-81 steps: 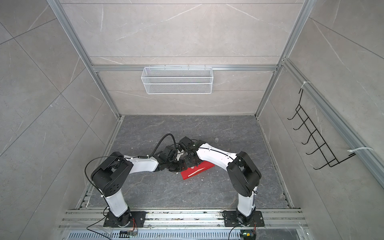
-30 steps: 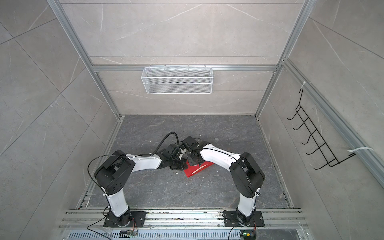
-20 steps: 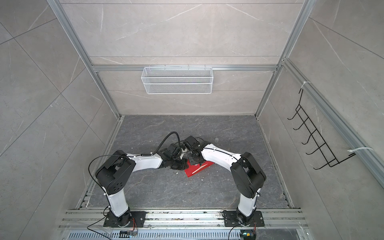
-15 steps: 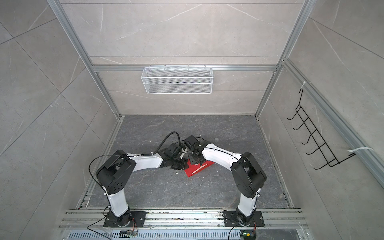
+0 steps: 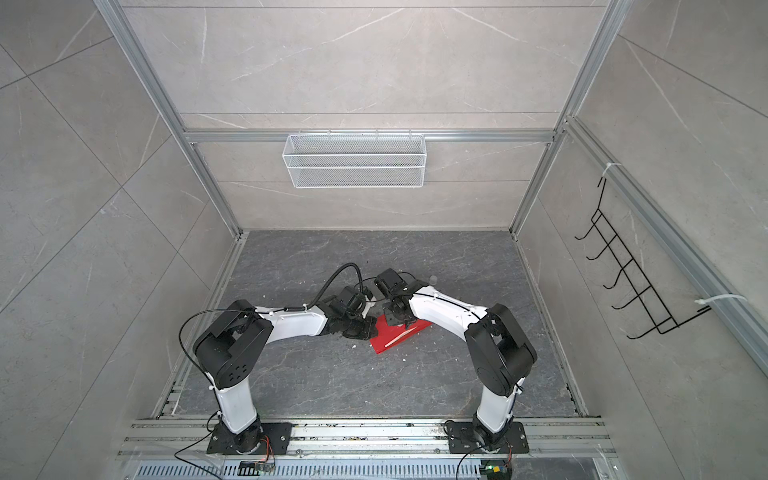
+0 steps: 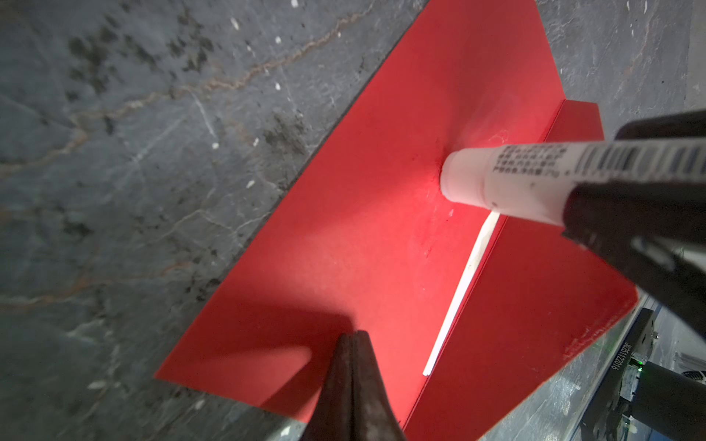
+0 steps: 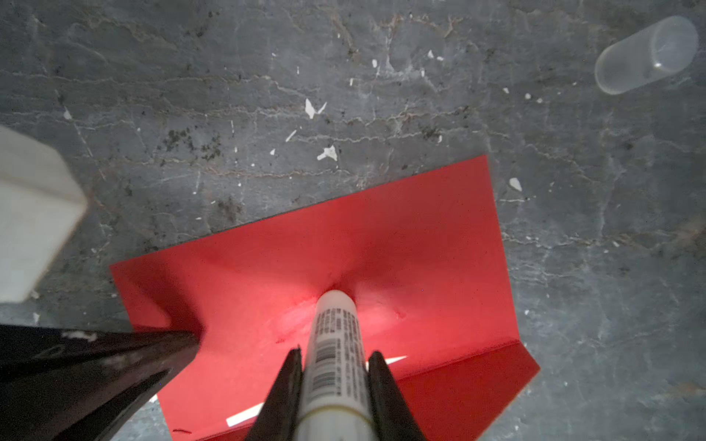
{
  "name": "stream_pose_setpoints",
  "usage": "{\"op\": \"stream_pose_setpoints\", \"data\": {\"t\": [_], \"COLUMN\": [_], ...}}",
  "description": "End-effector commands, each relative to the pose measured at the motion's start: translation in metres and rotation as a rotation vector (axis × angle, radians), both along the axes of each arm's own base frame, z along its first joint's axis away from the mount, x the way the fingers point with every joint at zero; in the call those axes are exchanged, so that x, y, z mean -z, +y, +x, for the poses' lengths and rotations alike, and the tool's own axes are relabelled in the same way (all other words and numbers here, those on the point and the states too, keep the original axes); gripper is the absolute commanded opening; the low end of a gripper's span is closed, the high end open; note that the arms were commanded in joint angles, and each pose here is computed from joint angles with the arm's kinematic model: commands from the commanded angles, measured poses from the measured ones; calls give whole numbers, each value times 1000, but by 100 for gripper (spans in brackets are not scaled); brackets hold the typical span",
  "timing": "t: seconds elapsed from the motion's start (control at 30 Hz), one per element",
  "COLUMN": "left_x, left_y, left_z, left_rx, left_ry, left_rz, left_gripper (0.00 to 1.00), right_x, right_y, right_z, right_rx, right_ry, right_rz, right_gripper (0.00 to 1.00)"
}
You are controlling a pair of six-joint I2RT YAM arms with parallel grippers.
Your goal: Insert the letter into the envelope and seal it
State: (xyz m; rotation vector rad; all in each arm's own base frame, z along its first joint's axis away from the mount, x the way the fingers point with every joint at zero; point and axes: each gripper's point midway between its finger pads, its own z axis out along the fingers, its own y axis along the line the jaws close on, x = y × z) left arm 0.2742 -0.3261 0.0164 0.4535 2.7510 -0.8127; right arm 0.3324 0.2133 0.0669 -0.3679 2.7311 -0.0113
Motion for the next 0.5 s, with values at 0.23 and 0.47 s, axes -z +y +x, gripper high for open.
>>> {"op": "stream_pose_setpoints", "data": {"t": [0.23, 0.47], "left_x": [56, 57], "left_y": [47, 47], "left_z": [-36, -36], "left_rx": [-1, 1], "left_ry": [140, 141], "left_rz": [245, 246], "left_gripper": [0, 0], "right_x": [17, 18], "right_y": [-57, -66], "right_z": [3, 4], "right_rx": [71, 94], "right_ry": [13, 25], "right_rz": [-159, -155], "right_gripper": [0, 0]}}
